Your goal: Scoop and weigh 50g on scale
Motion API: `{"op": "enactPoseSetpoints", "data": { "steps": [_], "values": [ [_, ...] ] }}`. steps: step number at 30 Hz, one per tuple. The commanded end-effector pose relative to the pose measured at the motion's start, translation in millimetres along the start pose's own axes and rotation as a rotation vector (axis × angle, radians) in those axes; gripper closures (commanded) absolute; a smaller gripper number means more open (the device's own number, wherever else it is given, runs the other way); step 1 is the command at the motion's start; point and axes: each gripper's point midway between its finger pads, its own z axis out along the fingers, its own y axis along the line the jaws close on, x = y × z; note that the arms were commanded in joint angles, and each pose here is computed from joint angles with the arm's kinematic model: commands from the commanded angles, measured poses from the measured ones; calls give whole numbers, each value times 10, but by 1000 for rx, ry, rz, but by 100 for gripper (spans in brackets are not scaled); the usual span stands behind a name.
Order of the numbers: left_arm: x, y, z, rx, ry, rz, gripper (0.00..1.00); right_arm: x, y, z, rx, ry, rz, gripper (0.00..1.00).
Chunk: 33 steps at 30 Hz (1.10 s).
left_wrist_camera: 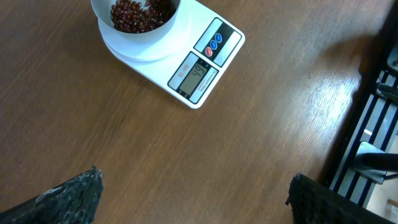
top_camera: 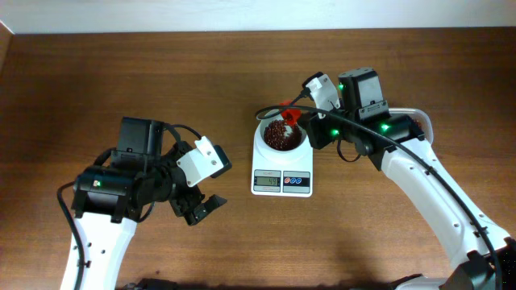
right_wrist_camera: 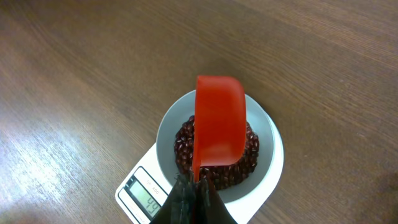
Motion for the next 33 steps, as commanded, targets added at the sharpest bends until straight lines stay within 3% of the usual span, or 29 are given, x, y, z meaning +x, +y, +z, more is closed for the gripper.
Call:
{"op": "enactPoseSetpoints", "data": {
  "steps": [1, 33],
  "values": [
    [-69, -2, -65, -7, -28, 24, 1, -85, -47, -51, 26, -23, 2, 96],
    [-69, -2, -65, -7, -28, 24, 1, -95, 29, -54, -22, -29, 2, 96]
  ]
}}
